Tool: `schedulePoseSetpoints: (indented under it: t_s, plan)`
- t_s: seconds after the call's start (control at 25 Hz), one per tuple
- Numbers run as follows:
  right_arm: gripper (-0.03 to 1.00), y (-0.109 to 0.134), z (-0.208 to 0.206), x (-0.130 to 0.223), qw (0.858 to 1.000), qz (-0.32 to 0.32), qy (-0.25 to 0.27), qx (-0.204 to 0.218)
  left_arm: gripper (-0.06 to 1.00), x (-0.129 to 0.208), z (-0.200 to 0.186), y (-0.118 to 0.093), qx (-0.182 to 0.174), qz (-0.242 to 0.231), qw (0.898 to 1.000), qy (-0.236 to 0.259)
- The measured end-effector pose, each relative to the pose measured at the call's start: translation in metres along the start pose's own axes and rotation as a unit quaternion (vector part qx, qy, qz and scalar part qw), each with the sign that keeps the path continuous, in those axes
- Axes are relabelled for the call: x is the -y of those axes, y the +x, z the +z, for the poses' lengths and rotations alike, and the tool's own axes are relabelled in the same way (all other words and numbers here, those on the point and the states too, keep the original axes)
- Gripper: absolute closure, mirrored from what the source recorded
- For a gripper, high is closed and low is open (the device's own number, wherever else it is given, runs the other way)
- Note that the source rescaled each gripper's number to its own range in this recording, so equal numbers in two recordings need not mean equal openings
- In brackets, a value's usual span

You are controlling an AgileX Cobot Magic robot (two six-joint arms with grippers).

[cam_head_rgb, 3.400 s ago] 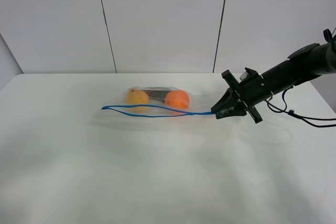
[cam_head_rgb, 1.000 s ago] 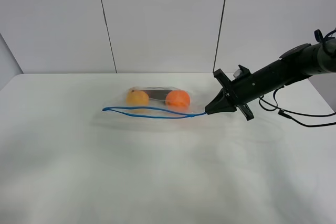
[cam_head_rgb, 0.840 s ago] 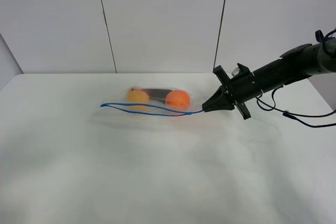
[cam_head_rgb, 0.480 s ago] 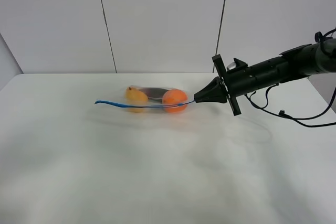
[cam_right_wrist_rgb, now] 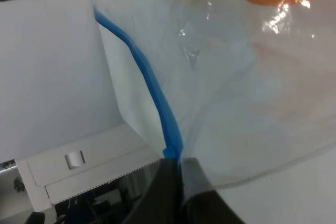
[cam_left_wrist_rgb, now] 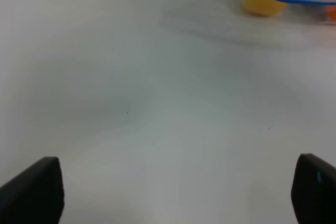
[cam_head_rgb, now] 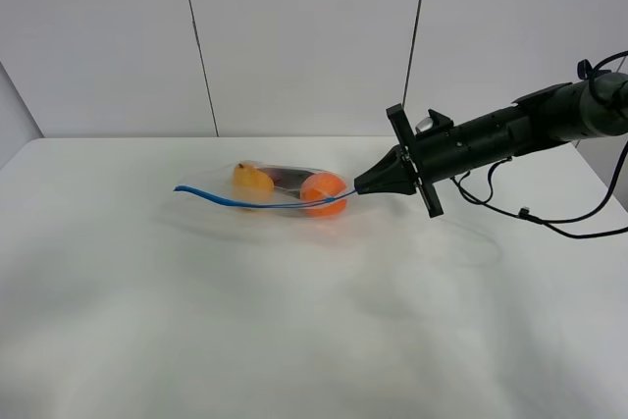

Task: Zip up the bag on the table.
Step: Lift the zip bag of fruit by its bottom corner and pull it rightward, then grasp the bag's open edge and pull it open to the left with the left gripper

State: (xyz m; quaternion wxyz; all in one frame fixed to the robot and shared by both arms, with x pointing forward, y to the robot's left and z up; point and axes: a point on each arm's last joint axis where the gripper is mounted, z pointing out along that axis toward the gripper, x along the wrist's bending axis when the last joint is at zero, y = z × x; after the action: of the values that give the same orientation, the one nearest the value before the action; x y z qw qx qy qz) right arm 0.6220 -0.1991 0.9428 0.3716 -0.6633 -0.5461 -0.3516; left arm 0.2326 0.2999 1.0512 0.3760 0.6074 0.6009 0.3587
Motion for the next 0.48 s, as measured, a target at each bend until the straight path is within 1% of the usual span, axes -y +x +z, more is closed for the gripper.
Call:
schedulePoseSetpoints:
  t_s: [0.36, 0.44, 0.48]
  plan:
    - [0.97, 0.0, 0.0, 0.0, 1.0, 0.0, -0.001, 0.0, -0.06, -0.001, 0.0, 0.0, 0.0, 0.0, 1.0, -0.003]
    - [0.97, 0.0, 0.0, 0.0, 1.0, 0.0, -0.003, 0.001, -0.06, -0.01, -0.003, 0.0, 0.0, 0.0, 1.0, -0.005]
    - [0.97, 0.0, 0.0, -0.001, 1.0, 0.0, -0.004, 0.001, -0.06, -0.021, -0.004, 0.0, 0.0, 0.003, 1.0, -0.006]
